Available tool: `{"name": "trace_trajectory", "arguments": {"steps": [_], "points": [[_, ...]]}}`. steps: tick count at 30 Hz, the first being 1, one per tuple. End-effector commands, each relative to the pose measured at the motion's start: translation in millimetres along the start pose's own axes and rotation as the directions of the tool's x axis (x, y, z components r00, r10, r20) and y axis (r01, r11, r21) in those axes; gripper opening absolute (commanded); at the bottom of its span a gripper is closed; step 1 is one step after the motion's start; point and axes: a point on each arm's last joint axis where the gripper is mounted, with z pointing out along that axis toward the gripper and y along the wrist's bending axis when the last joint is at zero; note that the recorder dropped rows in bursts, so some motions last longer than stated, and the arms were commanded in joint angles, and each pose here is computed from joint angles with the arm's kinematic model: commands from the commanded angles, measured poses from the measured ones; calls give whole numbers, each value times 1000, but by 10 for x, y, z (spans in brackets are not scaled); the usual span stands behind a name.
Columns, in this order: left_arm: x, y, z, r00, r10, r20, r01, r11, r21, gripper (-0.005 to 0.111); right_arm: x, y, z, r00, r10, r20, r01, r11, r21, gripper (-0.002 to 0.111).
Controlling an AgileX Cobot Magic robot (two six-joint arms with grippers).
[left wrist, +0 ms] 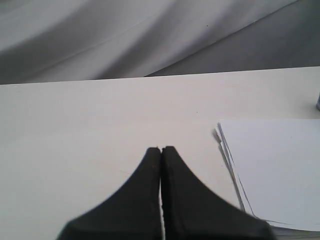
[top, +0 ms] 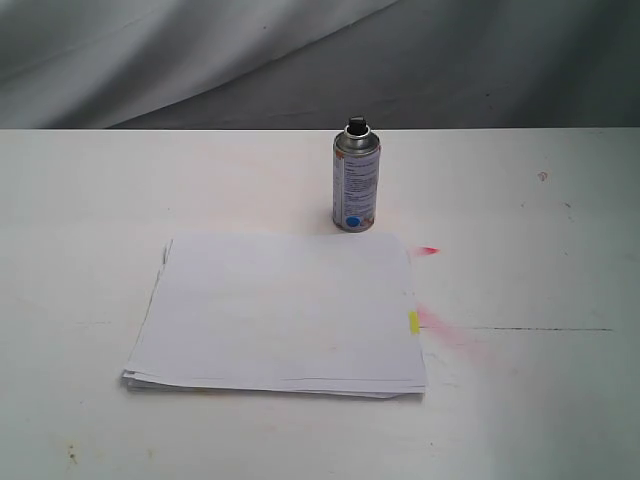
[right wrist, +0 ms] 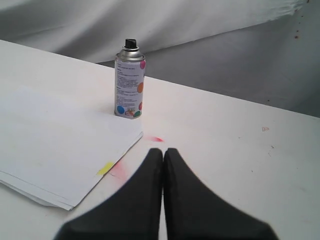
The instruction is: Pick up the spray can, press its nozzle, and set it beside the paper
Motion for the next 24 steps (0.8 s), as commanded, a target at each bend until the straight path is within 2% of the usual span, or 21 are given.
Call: {"name": "trace_trajectory", "arguments": {"steps": [1,4,7,9,12,14,17,20,24], "points": [[-1,1,0,1000,-3,13,3,1000,-3,0,-180,-21,-69,1000,18,-5,-18,1000,3,0],[-1,1,0,1000,-3,13,3,1000,-3,0,-372,-44,-62,1000,18,-20,-18,1000,1,0],[-1,1,0,1000,-3,13,3,1000,-3,0,-614,-72,95,994,18,-111,-19,1000,-8,0],[-1,1,0,1000,-3,13,3,1000,-3,0,-625,-74,249,980,16,-197,-20,1000,-16,0],[-1,1,0,1000,-3,13,3,1000,-3,0,-611,-72,487,974,-17,-227,11,1000,-26,0],[-1,1,0,1000,-3,13,3,1000,-3,0,-570,-14,662,966,-34,-257,17,997,-70,0],[-1,1,0,1000,-3,13,3,1000,-3,0,-599,120,861,981,-56,-184,29,989,-146,0],[-1,1,0,1000,-3,13,3,1000,-3,0,-557,309,1023,981,-79,-175,35,970,-240,0],[-1,1,0,1000,-3,13,3,1000,-3,0,-576,495,1218,972,-88,-220,17,952,-307,0]]}}
